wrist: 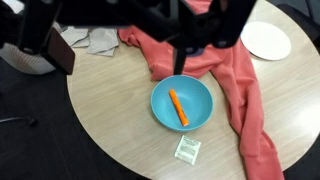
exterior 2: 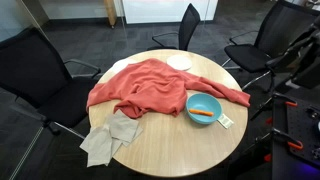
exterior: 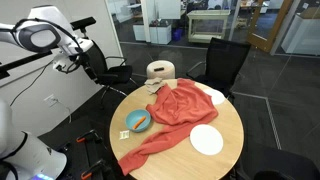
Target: Remove the orange marker from the bowl and put it on my table
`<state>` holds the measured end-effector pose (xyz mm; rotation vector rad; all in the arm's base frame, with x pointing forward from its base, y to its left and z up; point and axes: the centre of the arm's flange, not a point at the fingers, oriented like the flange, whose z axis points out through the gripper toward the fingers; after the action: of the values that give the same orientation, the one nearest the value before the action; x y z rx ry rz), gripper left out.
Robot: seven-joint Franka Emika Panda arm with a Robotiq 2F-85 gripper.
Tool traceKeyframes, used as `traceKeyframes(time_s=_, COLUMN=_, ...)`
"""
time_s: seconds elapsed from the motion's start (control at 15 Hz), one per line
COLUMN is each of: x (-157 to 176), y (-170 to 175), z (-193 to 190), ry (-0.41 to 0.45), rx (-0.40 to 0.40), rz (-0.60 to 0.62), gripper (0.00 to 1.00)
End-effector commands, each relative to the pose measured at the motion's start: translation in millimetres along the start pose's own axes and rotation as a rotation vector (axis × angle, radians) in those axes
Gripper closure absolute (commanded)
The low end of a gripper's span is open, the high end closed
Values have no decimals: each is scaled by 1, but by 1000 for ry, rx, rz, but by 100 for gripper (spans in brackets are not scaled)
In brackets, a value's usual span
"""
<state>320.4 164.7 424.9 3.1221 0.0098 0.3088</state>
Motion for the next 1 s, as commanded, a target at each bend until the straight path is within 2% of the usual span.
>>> traceKeyframes(time_s=0.0, x=0, y=0, z=0, ry=0, rx=0, rz=0, gripper=0)
traceKeyframes(time_s=0.4, x=7, y=8, z=10, ry=-2, rx=-12, rz=-15, gripper=0)
traceKeyframes(time_s=0.93, x=48, y=61, z=84, ry=-48, rx=-18, rz=-41, gripper=0)
